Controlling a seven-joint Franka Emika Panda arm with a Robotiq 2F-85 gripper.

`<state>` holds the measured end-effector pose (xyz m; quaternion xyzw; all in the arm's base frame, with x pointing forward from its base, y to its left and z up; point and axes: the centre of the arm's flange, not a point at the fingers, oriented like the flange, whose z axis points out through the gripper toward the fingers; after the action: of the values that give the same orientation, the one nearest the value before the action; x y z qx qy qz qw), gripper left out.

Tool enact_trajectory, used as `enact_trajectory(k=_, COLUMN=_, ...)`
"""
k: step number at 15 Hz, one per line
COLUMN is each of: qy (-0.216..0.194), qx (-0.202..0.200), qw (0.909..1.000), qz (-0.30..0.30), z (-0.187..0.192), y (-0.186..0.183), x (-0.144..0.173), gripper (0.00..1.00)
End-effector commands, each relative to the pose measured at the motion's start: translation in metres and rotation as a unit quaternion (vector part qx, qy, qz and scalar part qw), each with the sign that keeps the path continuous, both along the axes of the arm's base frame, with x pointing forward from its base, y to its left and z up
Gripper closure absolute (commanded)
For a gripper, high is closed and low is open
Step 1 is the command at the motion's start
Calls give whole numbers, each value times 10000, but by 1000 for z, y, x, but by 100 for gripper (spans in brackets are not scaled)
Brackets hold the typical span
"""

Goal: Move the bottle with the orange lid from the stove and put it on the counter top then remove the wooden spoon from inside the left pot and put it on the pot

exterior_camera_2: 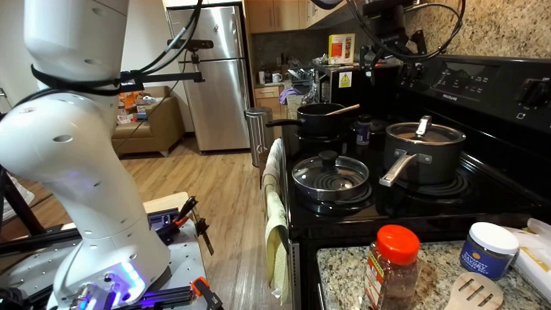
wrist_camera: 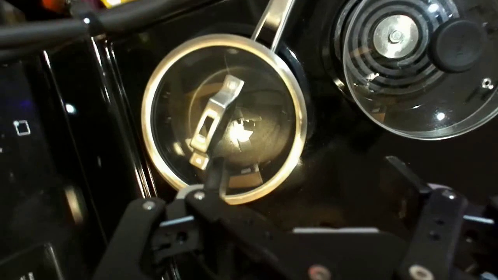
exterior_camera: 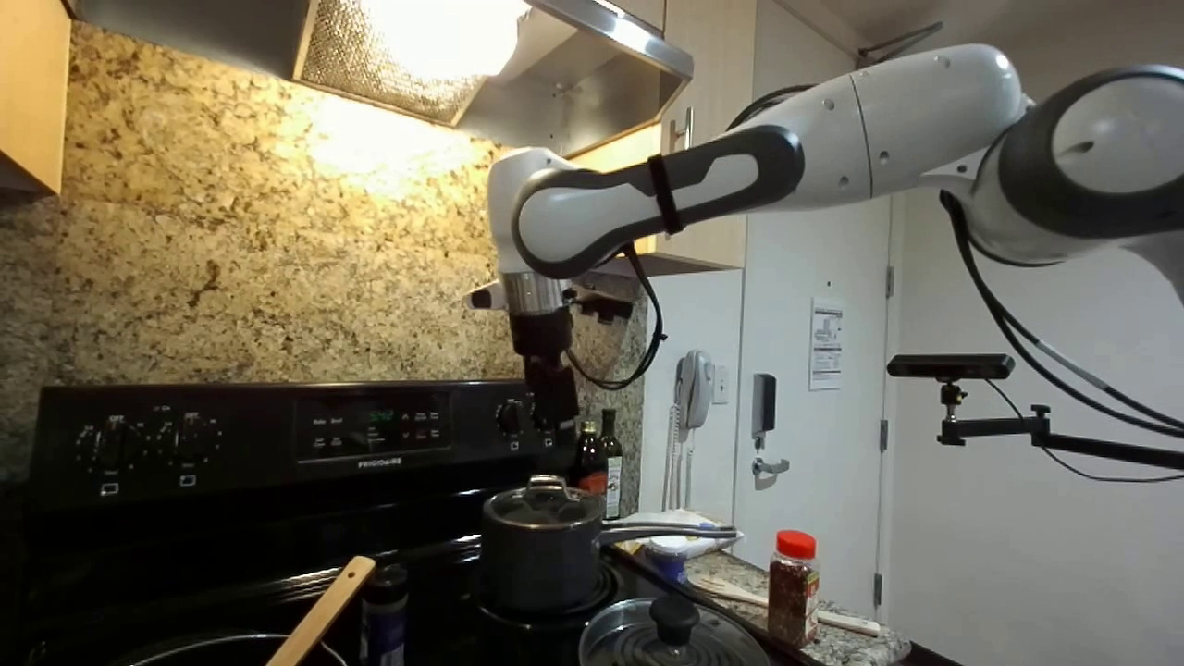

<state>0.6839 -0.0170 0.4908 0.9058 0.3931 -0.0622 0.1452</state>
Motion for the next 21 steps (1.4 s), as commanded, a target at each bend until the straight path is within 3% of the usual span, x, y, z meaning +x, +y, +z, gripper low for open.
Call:
enact_trajectory(k=1, qy=39, qx=-35, qw=9999, qz=141, z=1, y=2, x=2, gripper=0)
enact_trajectory(k=5, qy=78, qx=-55, qw=9996, qz=268, z=6, y=1, x=2, gripper=0)
enact_trajectory(k=7, qy=-111, qx=37, qw=9939, qz=1094, z=9, y=7, x=14, gripper=0)
enact_trajectory(k=11, qy=-232, qx=118, qw=9772, qz=2106, z=10, y=33, x=52, gripper=0)
enact_trajectory(k=16, qy=-67, qx=475, qw=9430, qz=3294, z=-11, y=77, x=90, gripper=0)
enact_trajectory(k=21, qy=194, qx=904, qw=8933, qz=4397, z=-38, y=129, x=109, gripper=0)
